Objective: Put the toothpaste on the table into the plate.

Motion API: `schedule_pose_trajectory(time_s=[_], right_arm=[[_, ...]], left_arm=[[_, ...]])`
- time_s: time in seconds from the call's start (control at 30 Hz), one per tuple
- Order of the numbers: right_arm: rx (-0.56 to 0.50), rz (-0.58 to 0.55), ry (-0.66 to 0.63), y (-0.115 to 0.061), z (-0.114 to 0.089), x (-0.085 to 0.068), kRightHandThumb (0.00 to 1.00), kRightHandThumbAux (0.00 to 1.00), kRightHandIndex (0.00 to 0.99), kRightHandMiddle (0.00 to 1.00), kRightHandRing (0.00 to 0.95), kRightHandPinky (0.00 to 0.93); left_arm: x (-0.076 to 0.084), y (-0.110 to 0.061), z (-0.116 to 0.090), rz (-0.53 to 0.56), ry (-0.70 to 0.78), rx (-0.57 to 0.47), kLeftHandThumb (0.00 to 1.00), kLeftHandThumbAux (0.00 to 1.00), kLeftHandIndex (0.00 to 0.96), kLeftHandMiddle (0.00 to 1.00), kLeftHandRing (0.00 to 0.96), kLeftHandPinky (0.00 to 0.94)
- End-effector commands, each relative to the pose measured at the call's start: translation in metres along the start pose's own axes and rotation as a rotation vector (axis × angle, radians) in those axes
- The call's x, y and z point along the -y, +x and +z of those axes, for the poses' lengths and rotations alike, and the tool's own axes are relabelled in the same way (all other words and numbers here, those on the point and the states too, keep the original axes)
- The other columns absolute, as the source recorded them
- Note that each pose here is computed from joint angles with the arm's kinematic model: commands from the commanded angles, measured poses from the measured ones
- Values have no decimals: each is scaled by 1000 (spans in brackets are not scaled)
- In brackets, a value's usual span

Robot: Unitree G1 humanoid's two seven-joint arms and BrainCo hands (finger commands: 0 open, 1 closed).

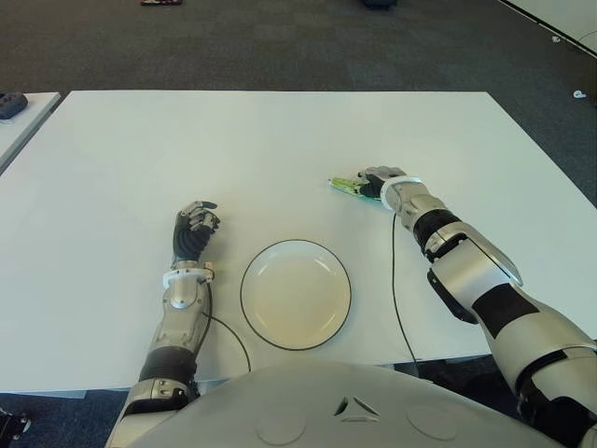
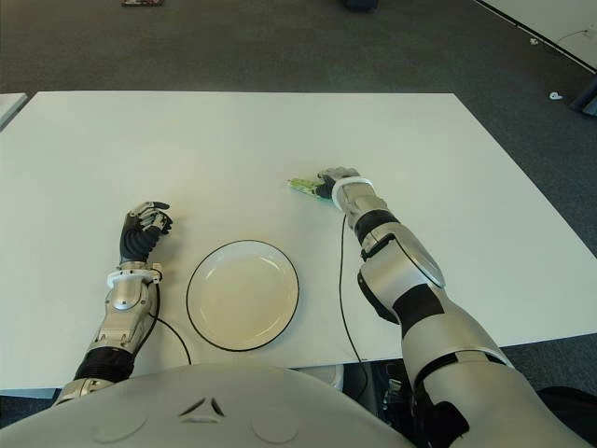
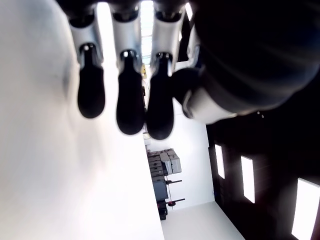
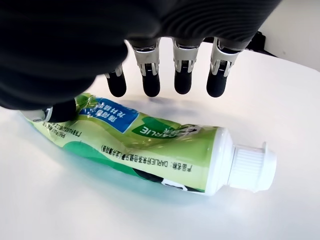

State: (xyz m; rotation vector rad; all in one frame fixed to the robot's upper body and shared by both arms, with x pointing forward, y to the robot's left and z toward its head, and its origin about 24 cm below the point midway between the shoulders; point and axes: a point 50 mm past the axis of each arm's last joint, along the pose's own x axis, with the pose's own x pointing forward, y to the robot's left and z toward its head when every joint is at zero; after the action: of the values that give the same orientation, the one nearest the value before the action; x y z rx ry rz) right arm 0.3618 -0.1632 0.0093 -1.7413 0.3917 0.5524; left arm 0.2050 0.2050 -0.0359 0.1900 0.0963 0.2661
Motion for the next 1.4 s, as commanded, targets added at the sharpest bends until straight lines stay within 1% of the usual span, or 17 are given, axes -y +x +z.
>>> schedule_pose_trajectory(time_s=[0.03, 0.07, 0.2, 0.33, 0.57, 0.8, 0.9, 1.1, 1.3, 1.4], right_arm=[[5, 93, -88, 0, 9, -27, 595, 191, 0, 0, 0, 0], [5, 94, -91, 0, 9, -28, 595, 193, 0, 0, 0, 0], [25, 100, -130, -1, 17, -38, 605, 206, 0, 0, 0, 0], [37, 97, -149, -1, 21, -43, 612, 221, 0, 0, 0, 0], [55, 88, -168, -2, 27, -51, 598, 229, 0, 0, 0, 0], [61, 69, -195, -5, 33, -67, 578, 251, 0, 0, 0, 0], [56, 48, -213, -6, 36, -74, 568, 287, 0, 0, 0, 0], [51, 6, -223, -8, 39, -82, 564, 399, 0, 0, 0, 0], [62, -26, -238, -11, 42, -91, 549, 485, 0, 0, 0, 0], [69, -37, -254, -12, 43, -94, 537, 508, 0, 0, 0, 0]], left_arm=[[0, -9, -12, -5, 14, -69, 707, 718, 434, 629, 629, 607], [0, -9, -12, -5, 14, -69, 707, 718, 434, 629, 629, 608], [0, -10, -11, -4, 9, -66, 708, 718, 435, 626, 630, 608], [0, -11, -11, -5, 6, -68, 708, 717, 434, 623, 630, 601], [-1, -11, -12, -6, 5, -71, 707, 717, 434, 629, 632, 605], [-1, -11, -11, -7, 7, -65, 706, 717, 434, 630, 633, 600], [-1, -12, -11, -7, 7, -63, 706, 717, 434, 627, 631, 598], [-1, -12, -10, -9, 5, -58, 707, 718, 434, 624, 626, 600], [-2, -13, -10, -7, -9, -53, 708, 718, 435, 626, 625, 605], [-2, -13, -10, -4, -12, -52, 708, 718, 435, 626, 626, 607]])
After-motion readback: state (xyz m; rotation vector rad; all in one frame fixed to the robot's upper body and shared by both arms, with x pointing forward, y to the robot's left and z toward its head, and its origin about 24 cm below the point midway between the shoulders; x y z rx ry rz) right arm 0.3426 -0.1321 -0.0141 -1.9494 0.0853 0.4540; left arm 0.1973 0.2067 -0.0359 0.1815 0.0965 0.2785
